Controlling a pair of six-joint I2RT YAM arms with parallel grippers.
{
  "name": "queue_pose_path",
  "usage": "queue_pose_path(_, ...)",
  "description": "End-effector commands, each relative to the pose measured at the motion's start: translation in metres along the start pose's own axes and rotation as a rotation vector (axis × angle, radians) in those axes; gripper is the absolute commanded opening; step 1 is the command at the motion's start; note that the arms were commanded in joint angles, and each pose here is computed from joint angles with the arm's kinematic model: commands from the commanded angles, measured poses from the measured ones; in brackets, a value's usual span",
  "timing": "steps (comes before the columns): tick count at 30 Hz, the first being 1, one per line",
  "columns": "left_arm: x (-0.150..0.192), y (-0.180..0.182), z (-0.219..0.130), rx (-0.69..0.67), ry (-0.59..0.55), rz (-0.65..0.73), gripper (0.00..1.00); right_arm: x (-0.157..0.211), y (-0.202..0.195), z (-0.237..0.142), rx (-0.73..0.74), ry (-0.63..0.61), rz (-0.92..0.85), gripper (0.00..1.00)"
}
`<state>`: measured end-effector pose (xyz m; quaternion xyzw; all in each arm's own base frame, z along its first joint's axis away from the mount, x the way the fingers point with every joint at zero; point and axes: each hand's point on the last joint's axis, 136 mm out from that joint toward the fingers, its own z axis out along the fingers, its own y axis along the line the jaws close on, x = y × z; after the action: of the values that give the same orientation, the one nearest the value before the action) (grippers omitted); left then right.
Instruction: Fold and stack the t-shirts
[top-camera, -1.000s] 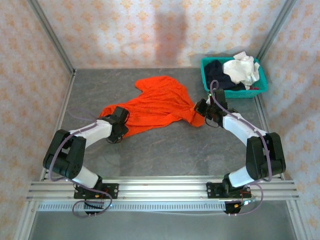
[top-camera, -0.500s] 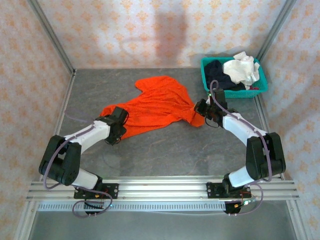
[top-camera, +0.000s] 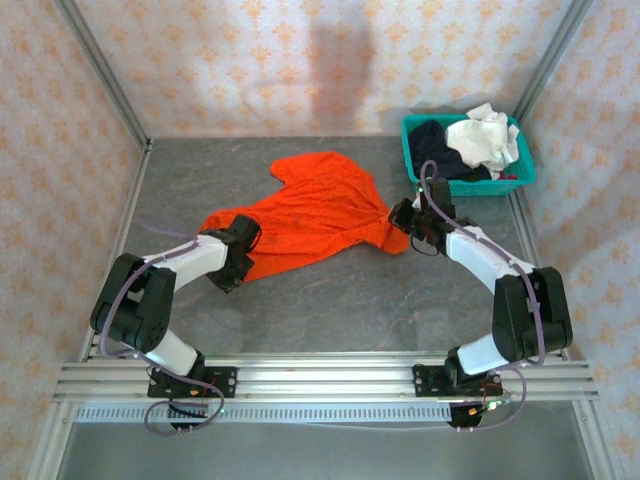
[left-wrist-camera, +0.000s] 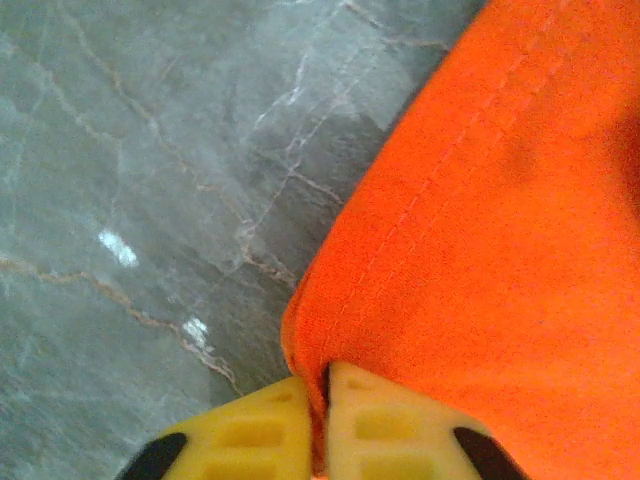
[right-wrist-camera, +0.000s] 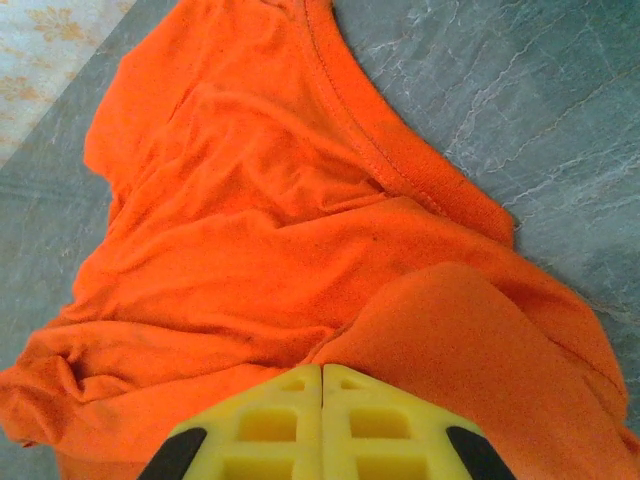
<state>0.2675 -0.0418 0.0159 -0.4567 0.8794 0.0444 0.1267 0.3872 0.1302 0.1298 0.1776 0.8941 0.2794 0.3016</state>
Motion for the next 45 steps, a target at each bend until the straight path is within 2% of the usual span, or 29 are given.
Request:
queue_pose_path(1, -0.005, -0.011, -0.001, 0.035, -0.023, -0.002, 0.0, 0.01, 0.002, -0.011, 0.002, 0.002, -0.039, 0.01)
queue_pose_path(4, -0.01, -0.006, -0.008, 0.019, -0.051, 0.028, 0.0, 0.03, 0.004, -0.016, -0.011, 0.021, -0.072, 0.04)
queue_pose_path(10, -0.02, 0.009, -0.018, -0.014, -0.086, 0.044, 0.0, 0.102, 0.003, -0.035, 0.026, 0.156, -0.102, 0.1)
queue_pose_path(11, -0.021, 0.012, -0.018, -0.018, -0.087, 0.04, 0.0, 0.109, 0.004, -0.041, 0.028, 0.158, -0.104, 0.16)
queue_pose_path(14, -0.025, 0.021, -0.019, -0.024, -0.088, 0.03, 0.0, 0.111, 0.01, -0.071, -0.013, 0.112, -0.111, 0.56)
queue_pose_path(15, -0.027, 0.024, -0.02, -0.028, -0.089, 0.031, 0.0, 0.106, 0.007, -0.082, 0.003, 0.075, -0.128, 0.63)
queue_pose_path(18, -0.032, 0.032, -0.021, -0.031, -0.097, 0.031, 0.0, 0.084, -0.011, -0.104, 0.117, -0.048, -0.21, 0.71)
queue_pose_path(22, -0.033, 0.038, -0.021, -0.026, -0.099, 0.014, 0.0, 0.068, -0.019, -0.099, 0.232, -0.057, -0.275, 0.71)
queue_pose_path(25, -0.031, 0.04, -0.02, -0.012, -0.093, 0.005, 0.0, 0.065, -0.023, -0.081, 0.308, -0.006, -0.269, 0.64)
queue_pose_path(30, -0.029, 0.041, -0.02, 0.0, -0.084, -0.003, 0.0, 0.087, -0.03, -0.045, 0.356, 0.154, -0.239, 0.53)
queue_pose_path(33, -0.027, 0.04, -0.018, 0.009, -0.078, -0.005, 0.0, 0.101, -0.041, -0.029, 0.396, 0.224, -0.245, 0.51)
queue_pose_path(42, -0.028, 0.04, -0.018, 0.01, -0.087, 0.019, 0.0, 0.111, -0.051, 0.004, 0.475, 0.319, -0.263, 0.47)
queue_pose_path(45, -0.028, 0.041, -0.018, 0.008, -0.084, 0.019, 0.0, 0.115, -0.056, 0.011, 0.497, 0.34, -0.258, 0.39)
